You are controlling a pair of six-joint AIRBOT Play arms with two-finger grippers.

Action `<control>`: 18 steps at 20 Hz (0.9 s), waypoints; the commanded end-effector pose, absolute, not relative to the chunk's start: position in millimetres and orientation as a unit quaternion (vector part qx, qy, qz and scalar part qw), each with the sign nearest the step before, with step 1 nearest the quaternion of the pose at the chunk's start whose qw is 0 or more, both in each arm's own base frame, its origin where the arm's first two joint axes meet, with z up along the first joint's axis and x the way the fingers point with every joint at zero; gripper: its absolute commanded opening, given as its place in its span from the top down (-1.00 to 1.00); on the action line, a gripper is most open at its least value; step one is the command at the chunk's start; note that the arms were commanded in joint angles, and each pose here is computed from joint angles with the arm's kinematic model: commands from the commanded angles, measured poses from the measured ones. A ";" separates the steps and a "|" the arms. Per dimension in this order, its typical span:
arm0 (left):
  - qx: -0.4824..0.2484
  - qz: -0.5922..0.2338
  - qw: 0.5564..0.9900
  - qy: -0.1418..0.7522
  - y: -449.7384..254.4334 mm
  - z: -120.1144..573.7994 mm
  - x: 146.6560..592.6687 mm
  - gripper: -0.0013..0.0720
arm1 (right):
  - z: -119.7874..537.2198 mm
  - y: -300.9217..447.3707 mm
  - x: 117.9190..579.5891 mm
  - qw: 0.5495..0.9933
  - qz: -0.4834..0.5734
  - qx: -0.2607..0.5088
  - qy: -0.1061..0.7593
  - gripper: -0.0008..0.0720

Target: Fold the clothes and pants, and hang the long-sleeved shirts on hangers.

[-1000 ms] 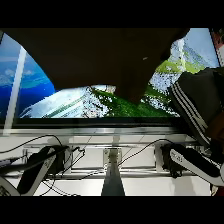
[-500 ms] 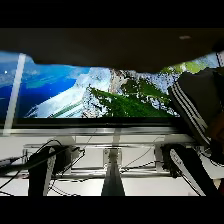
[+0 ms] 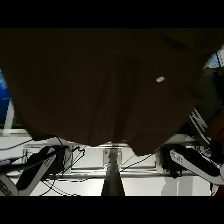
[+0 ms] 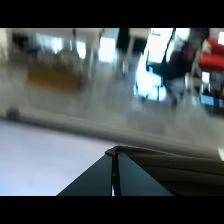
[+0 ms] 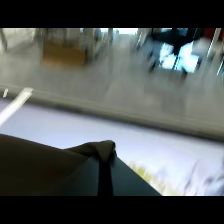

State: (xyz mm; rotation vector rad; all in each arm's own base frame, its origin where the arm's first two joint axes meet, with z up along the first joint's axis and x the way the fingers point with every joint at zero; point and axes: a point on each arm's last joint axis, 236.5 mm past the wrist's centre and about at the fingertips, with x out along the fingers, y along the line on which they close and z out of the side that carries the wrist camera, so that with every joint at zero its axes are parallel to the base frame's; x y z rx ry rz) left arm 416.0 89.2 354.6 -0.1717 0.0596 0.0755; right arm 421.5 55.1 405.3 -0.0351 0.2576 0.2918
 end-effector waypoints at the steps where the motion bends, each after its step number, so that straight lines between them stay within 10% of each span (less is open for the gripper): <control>1: -0.129 0.013 0.972 0.194 96.6 219.6 480.6 0.94 | 252.3 59.6 484.0 0.926 0.171 0.014 0.337 0.94; 8: -0.124 0.021 0.942 0.311 100.1 33.9 555.3 0.94 | 69.3 59.1 574.6 0.879 0.160 0.078 0.443 0.94; 18: -0.121 0.022 0.940 0.318 91.0 7.1 566.1 0.94 | 12.5 51.5 597.5 0.880 0.134 0.078 0.450 0.94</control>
